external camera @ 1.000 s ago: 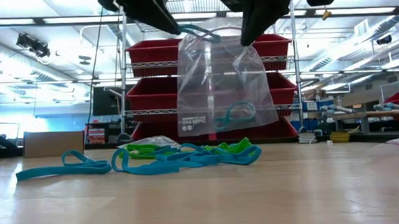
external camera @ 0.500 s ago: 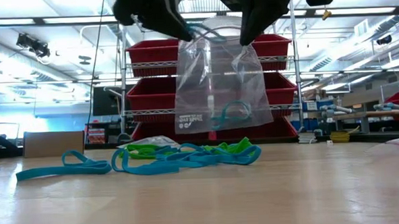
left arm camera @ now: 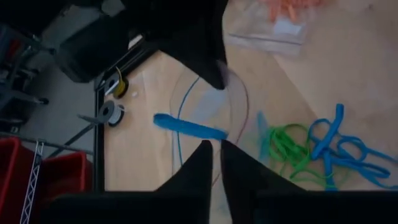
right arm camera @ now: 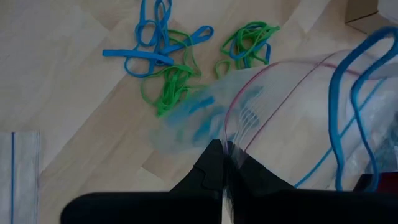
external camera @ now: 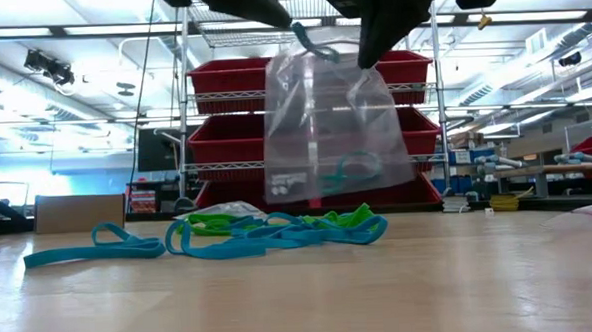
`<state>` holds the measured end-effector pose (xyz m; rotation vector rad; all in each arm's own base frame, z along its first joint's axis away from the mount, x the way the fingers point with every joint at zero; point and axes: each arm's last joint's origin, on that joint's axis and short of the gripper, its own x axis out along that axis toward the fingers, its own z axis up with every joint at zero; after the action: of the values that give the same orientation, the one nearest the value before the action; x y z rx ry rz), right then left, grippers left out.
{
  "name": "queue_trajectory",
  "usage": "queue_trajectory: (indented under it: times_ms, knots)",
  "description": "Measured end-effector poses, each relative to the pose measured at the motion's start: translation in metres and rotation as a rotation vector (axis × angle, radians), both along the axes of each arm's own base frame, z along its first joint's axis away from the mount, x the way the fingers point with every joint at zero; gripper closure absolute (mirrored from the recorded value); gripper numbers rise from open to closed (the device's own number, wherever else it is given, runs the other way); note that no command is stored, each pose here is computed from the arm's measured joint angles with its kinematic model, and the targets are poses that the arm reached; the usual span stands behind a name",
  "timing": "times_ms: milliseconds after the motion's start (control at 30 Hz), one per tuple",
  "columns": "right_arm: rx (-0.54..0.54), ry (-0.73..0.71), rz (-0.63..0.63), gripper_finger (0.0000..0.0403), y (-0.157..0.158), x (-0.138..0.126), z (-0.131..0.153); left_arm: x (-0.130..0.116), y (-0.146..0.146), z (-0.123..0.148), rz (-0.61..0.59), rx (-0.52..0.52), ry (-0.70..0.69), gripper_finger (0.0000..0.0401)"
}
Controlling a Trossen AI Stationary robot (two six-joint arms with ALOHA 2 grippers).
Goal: Sort rubber bands
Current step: Put the blue rubber band into the transparent zip bag
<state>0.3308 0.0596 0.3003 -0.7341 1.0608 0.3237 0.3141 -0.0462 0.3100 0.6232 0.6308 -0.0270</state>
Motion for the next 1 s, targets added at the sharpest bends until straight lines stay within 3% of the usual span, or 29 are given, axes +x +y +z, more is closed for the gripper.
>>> queue_trajectory:
  times_ms: [267, 533, 800, 1000]
  knots:
    - [0.0, -0.002, 0.0, 0.0403, 0.0, 0.0, 0.0, 0.0, 0.0, 0.0, 0.004, -0.006, -0.005, 0.0291]
    - [0.003, -0.018, 0.0, 0.0403, 0.0, 0.002, 0.001, 0.009, 0.001, -0.002, 0.013, -0.016, -0.05, 0.029]
    - [0.004, -0.022, 0.0, 0.0403, 0.0, 0.002, 0.001, 0.024, 0.003, -0.026, 0.038, 0.02, 0.024, 0.029]
    - [0.002, -0.014, 0.001, 0.0403, 0.0, 0.001, 0.001, 0.025, 0.006, -0.012, 0.14, 0.095, 0.001, 0.029]
